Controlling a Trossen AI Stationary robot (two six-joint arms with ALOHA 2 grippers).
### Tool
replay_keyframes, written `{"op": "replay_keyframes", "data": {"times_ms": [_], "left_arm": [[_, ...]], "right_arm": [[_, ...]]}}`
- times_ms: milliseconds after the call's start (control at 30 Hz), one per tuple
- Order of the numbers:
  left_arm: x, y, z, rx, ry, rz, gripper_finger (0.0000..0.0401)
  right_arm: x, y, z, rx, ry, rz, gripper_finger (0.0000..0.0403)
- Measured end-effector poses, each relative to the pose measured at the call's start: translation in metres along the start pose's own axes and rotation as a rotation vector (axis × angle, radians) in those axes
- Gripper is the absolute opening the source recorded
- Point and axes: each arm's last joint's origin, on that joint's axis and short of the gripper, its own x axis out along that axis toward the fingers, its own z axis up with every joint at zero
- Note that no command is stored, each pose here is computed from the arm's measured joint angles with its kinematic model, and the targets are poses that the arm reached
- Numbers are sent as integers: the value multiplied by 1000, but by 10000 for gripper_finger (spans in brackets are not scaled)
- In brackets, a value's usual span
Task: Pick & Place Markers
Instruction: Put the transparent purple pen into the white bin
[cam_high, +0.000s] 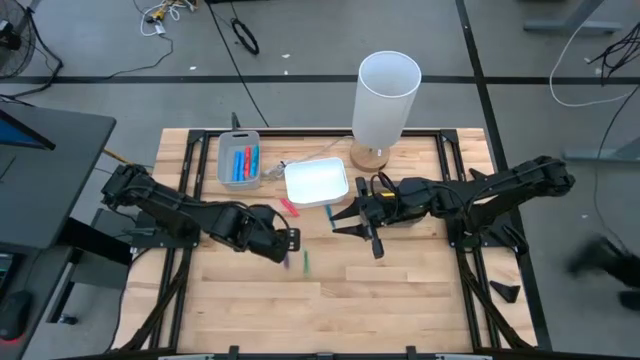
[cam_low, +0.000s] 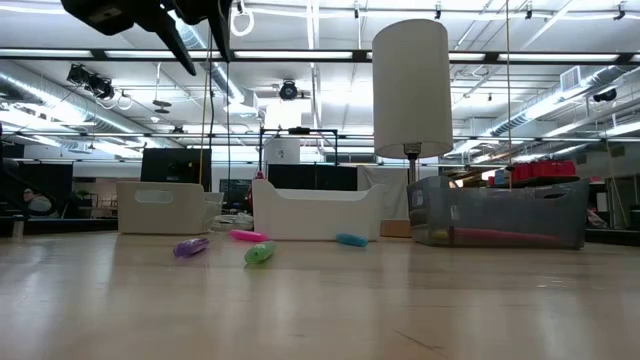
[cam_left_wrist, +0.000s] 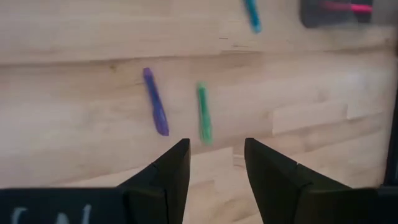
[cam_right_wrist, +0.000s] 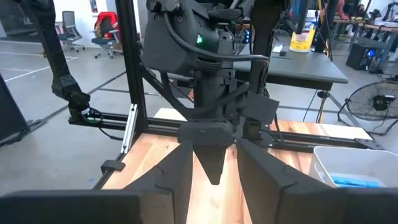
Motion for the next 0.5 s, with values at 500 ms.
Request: {"op": "replay_keyframes", "data": {"times_ms": [500], "left_arm": [[39, 2, -7, -98, -33, 165, 204]], "right_arm": [[0, 0, 0, 3, 5, 1, 126]]}}
